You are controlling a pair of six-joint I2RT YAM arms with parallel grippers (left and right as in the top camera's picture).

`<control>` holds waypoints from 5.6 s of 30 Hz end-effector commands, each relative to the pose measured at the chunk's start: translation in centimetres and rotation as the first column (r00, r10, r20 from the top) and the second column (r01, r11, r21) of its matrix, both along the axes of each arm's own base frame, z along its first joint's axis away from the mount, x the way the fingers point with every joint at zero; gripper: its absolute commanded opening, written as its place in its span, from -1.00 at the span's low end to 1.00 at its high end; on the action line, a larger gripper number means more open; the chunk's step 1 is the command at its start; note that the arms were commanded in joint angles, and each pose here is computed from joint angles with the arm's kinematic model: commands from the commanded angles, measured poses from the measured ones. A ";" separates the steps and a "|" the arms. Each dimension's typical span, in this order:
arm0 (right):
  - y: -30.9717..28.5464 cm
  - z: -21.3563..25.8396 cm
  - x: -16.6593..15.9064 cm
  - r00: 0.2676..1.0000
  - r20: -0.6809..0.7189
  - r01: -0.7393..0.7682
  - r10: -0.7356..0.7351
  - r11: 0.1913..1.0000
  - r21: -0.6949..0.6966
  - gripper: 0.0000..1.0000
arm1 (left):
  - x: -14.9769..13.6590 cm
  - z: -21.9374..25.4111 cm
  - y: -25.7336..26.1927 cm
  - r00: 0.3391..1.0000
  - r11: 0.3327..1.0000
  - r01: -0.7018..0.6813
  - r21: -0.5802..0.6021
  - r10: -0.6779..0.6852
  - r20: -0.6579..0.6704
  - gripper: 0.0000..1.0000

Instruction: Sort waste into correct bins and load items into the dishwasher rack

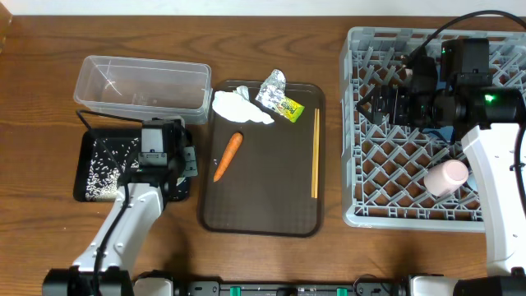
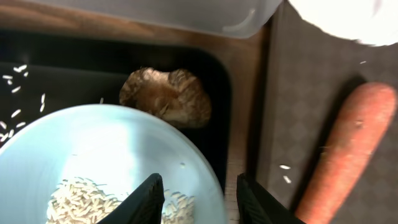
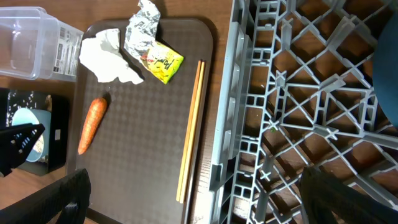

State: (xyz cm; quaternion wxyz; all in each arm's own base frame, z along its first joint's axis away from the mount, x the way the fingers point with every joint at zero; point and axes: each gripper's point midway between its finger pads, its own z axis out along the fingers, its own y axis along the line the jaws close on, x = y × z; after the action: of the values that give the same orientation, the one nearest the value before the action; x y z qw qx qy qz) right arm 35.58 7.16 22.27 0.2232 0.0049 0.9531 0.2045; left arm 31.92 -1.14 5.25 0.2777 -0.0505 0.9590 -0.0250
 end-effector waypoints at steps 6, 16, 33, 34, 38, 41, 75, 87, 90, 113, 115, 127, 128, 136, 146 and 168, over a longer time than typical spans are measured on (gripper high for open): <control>0.5 0.5 -0.6 1.000 -0.004 -0.003 0.003 1.000 0.017 0.99 | -0.3 -0.6 2.0 0.998 0.992 -0.047 0.114 0.052 -0.040 -0.60; 0.5 0.5 -0.6 1.000 -0.003 -0.002 0.002 1.000 0.016 0.99 | -0.8 -0.8 2.6 0.996 0.988 -0.059 0.144 0.069 -0.061 -0.62; 0.5 0.6 -0.5 1.000 0.002 -0.003 0.003 1.000 0.016 0.98 | -2.6 -2.1 1.9 0.987 0.987 -0.006 0.163 0.031 -0.156 -0.46; 0.5 0.6 -0.5 1.000 0.001 -0.003 0.003 1.000 0.016 0.99 | -2.7 -2.3 2.1 0.986 0.985 -0.008 0.171 0.036 -0.163 -0.46; 0.5 0.6 -0.4 1.000 0.004 -0.003 0.003 1.000 0.016 0.98 | -2.9 -3.2 2.3 0.980 0.983 -0.007 0.185 0.043 -0.194 -0.47; 0.5 0.6 -0.4 1.000 0.004 -0.003 0.003 1.000 0.017 0.99 | -2.5 -3.1 2.3 0.983 0.983 -0.010 0.183 0.043 -0.177 -0.57; 0.5 0.6 -0.5 1.000 0.002 -0.003 0.003 1.000 0.016 0.99 | -3.3 -5.0 1.9 0.960 0.986 0.018 0.166 0.030 -0.278 -0.66; 0.5 0.6 -0.4 1.000 0.004 -0.003 0.003 1.000 0.016 0.98 | -1.2 2.1 1.6 0.983 0.989 0.002 0.146 0.025 -0.182 -0.88; 0.5 0.6 -0.4 1.000 0.004 -0.002 0.002 1.000 0.017 0.99 | -0.7 5.6 0.6 0.994 0.997 0.003 0.082 0.006 -0.107 -0.88; 0.5 0.4 -0.7 1.000 -0.010 -0.002 0.003 1.000 0.016 0.98 | -2.4 14.3 2.0 0.899 0.480 0.380 -0.791 0.011 0.439 -0.87; 0.5 0.4 -0.7 1.000 -0.011 -0.002 0.003 1.000 0.016 0.99 | -3.4 13.5 1.8 0.868 0.447 0.444 -0.777 0.001 0.496 -0.88; 0.5 0.4 -0.8 1.000 -0.015 -0.002 0.003 1.000 0.016 0.99 | -3.2 8.9 3.5 0.883 0.482 0.392 -0.783 0.043 0.468 -0.87; 0.5 0.4 -0.8 1.000 -0.014 -0.002 0.002 1.000 0.016 0.98 | -3.2 9.2 3.6 0.889 0.446 0.383 -0.809 0.060 0.454 -0.87; 0.5 0.5 -0.6 1.000 -0.007 -0.002 0.002 1.000 0.016 0.98 | -2.2 6.7 5.5 0.934 0.529 0.219 -0.820 0.129 0.333 -0.88; 0.5 0.5 -0.7 1.000 -0.008 -0.003 0.003 1.000 0.016 0.98 | -1.3 9.1 5.5 0.879 0.533 0.367 -0.763 0.070 0.472 -0.88; 0.5 0.4 -0.8 1.000 -0.014 -0.003 0.003 1.000 0.016 0.99 | 0.4 7.5 5.3 0.940 0.527 0.181 -0.830 0.154 0.303 -0.88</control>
State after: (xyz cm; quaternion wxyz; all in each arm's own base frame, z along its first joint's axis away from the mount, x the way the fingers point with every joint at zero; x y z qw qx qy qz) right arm 35.05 7.15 22.00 0.2110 0.0077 0.9559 0.2042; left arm 32.03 4.16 12.67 0.3806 -0.1633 0.7607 -0.4998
